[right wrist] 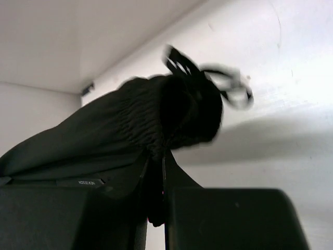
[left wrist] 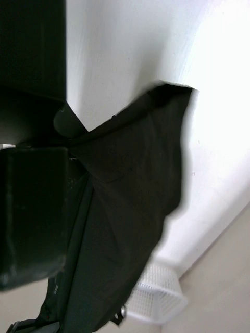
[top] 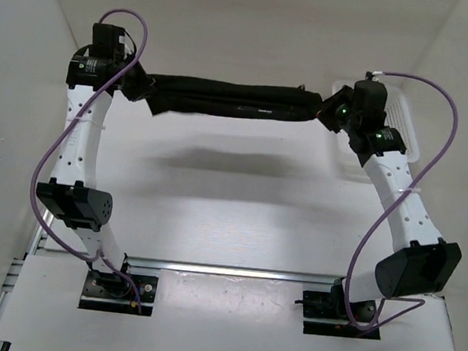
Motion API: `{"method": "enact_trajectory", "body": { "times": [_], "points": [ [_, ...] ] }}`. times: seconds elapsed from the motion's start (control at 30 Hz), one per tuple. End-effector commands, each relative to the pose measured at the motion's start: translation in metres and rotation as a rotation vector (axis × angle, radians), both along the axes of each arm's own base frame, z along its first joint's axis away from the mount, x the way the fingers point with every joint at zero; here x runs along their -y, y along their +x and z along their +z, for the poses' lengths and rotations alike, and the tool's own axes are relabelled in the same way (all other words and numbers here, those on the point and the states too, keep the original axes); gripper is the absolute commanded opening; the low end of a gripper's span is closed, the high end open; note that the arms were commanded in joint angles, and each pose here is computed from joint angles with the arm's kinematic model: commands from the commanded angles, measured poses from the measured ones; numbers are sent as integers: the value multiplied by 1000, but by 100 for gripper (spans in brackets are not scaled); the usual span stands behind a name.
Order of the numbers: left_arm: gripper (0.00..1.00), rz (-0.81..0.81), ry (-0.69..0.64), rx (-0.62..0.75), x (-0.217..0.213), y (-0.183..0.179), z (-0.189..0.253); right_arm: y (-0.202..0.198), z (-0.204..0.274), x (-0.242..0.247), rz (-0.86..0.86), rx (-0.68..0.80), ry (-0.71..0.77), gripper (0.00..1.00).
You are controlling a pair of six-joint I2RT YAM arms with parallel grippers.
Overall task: Fold and stack the shorts
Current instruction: Fold the shorts
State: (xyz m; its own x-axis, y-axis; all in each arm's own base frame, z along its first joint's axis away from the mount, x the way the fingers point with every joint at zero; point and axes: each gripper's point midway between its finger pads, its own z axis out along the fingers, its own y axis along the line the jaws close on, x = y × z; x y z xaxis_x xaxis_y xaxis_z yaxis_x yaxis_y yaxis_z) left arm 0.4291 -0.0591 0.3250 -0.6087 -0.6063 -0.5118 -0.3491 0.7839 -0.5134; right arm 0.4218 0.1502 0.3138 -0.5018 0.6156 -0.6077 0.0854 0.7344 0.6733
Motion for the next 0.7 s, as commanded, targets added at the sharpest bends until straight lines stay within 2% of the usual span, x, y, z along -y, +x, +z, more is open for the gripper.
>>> {"method": "enact_trajectory", "body": {
  "times": [0.0, 0.03, 0.13, 0.17, 0.2, 0.27, 0.3, 0.33, 0.37, 0.4, 0.47, 0.5, 0.57, 0.67],
  "points": [
    [10, 30, 73, -21, -23, -21, 9, -9, 19, 44, -117, 45, -102, 0],
    [10, 13, 73, -8, -21, -25, 11, -16, 20, 46, -117, 53, -100, 0],
    [10, -5, 88, -90, -22, -38, -35, -33, -20, 49, -113, -17, -119, 0],
    [10, -9, 88, -202, -22, -52, -80, -38, -35, 50, -112, -40, -125, 0],
    [10, -17, 94, -217, -22, -55, -98, -53, -71, 49, -95, -113, -145, 0],
    [10, -21, 93, -300, -22, -76, -137, -72, -107, 45, -75, -182, -157, 0],
    [10, -18, 87, -433, -22, -104, -183, -94, -143, 42, -49, -242, -177, 0],
    [17, -21, 87, -497, -22, -119, -203, -107, -161, 41, -43, -282, -180, 0],
    [26, -18, 71, -555, -20, -134, -218, -118, -178, 44, -41, -317, -191, 4],
    [28, -15, 57, -650, -21, -158, -243, -128, -186, 44, -32, -330, -196, 32],
    [28, -17, 32, -692, -20, -168, -255, -147, -206, 52, -34, -380, -228, 57],
    [28, -10, 44, -691, -25, -168, -255, -152, -203, 58, -52, -381, -243, 76],
    [28, 21, 80, -664, -36, -163, -243, -153, -189, 64, -64, -353, -268, 79],
    [29, 37, 130, -624, -45, -151, -224, -159, -179, 68, -65, -358, -286, 74]
  ]
}}
